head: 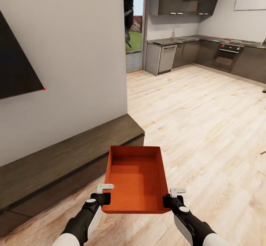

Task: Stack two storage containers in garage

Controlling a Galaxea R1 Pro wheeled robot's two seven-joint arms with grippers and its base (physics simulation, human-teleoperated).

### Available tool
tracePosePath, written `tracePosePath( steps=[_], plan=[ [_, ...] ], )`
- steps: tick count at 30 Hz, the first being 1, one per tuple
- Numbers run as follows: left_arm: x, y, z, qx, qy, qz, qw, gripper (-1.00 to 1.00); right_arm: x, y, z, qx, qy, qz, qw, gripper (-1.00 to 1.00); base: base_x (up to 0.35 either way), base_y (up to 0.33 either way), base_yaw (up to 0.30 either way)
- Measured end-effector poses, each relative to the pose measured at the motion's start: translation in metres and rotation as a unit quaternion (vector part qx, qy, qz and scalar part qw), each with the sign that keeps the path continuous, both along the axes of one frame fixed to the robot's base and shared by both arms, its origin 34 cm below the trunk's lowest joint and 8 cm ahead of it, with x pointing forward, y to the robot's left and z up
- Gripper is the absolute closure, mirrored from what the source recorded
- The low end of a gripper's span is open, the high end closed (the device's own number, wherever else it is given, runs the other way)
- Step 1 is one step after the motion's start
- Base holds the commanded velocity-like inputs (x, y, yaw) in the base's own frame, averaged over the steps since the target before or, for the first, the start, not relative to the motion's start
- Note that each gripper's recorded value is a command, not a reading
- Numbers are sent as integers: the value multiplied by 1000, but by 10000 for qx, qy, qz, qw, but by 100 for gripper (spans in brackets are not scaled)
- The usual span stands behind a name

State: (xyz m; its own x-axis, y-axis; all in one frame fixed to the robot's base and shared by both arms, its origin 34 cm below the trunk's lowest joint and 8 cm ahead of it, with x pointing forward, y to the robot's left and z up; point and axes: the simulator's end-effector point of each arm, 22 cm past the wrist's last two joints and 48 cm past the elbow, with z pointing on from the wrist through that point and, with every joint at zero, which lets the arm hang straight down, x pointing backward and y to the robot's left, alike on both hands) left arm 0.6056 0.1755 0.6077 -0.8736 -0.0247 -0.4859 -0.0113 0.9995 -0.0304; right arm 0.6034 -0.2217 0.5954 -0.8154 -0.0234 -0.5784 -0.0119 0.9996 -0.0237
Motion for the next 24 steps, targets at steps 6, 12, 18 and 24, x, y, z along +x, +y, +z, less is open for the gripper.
tracePosePath(
  steps=[6, 12, 18, 24],
  plan=[
    [-1, -1, 0, 5, 7, -24, 10000, 100, -1, -1, 0, 9, 9, -17, 10000, 100, 0, 0, 0],
    [-3, 4, -2, -24, 38, -27, 10000, 100, -3, 4, -1, 5, 40, -26, 10000, 100, 0, 0, 0],
    [-5, 9, -4, -31, 72, -18, 10000, 100, -5, 10, -2, -8, 71, -24, 10000, 100, 0, 0, 0],
    [-1, -4, 0, -14, 13, 38, 10000, 100, 0, -4, 0, -21, 13, 20, 10000, 100, 0, 0, 0]
  ],
)
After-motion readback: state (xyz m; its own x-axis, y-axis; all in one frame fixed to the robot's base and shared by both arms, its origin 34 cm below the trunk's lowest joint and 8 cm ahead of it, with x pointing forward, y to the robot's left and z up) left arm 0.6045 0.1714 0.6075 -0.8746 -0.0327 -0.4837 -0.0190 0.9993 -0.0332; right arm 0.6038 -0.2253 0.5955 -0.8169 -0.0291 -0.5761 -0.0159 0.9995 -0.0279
